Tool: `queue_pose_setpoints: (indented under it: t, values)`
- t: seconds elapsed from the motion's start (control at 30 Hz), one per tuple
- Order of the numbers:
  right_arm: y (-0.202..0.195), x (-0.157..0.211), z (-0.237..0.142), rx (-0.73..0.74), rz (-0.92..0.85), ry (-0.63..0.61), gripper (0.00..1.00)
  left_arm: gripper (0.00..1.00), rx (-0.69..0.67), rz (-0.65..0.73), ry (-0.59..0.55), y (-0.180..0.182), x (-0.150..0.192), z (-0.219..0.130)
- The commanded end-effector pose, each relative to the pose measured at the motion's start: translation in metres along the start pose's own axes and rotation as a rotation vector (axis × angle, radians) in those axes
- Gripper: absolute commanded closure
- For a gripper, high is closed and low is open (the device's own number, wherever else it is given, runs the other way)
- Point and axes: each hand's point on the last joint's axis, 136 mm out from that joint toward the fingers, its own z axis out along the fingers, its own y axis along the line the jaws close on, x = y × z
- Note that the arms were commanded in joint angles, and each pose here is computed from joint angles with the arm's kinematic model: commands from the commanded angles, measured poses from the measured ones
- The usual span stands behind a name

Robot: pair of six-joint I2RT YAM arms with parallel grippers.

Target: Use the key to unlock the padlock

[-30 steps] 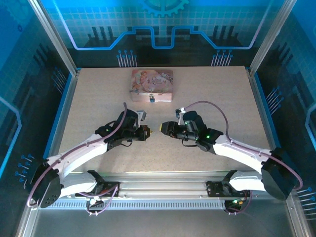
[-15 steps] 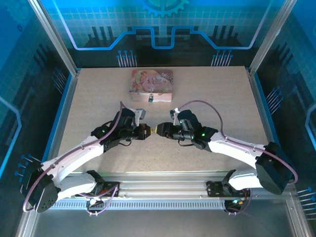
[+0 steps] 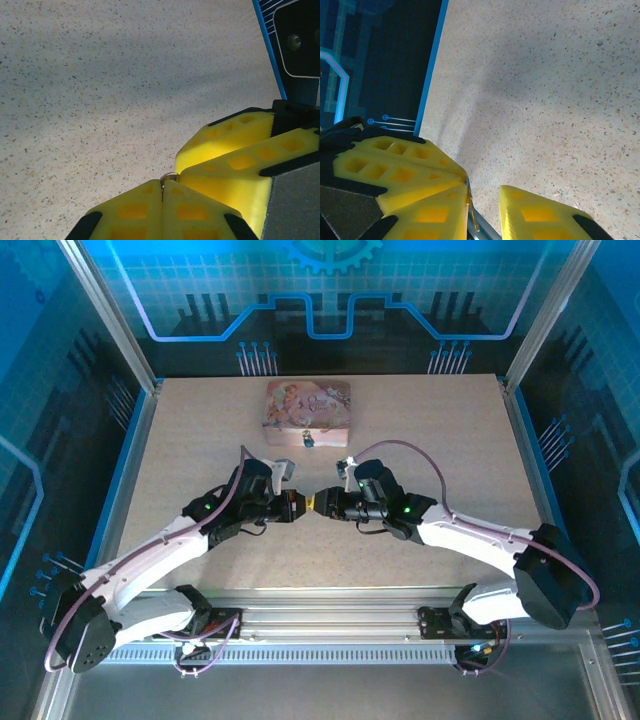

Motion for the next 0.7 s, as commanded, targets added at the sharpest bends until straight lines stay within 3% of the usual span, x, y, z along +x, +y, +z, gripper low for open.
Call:
queue_pose_setpoints:
  t: [0.0,0.23,0.5,0.6,0.67]
  values:
    - [0.016,-0.001,0.004,-0.039,-0.026,0.01,0.81,1.0,0.052,0.004,-0.031,-0.015,-0.011,-0.011]
    - [0.016,-0.002,0.005,-0.047,-0.061,0.001,1.0,1.0,0.065,0.014,-0.023,-0.017,-0.009,-0.012]
    - [0.037,-0.005,-0.014,-0.107,-0.349,0.037,1.0,1.0,0.111,0.062,-0.004,-0.022,0.0,-0.015]
    - [0.043,-0.008,-0.023,-0.103,-0.447,0.087,1.0,0.91,0.117,0.086,-0.016,-0.023,0.001,-0.019]
    - [0.039,-0.007,-0.027,-0.082,-0.493,0.131,1.0,0.74,0.124,0.117,-0.026,-0.024,0.001,-0.023]
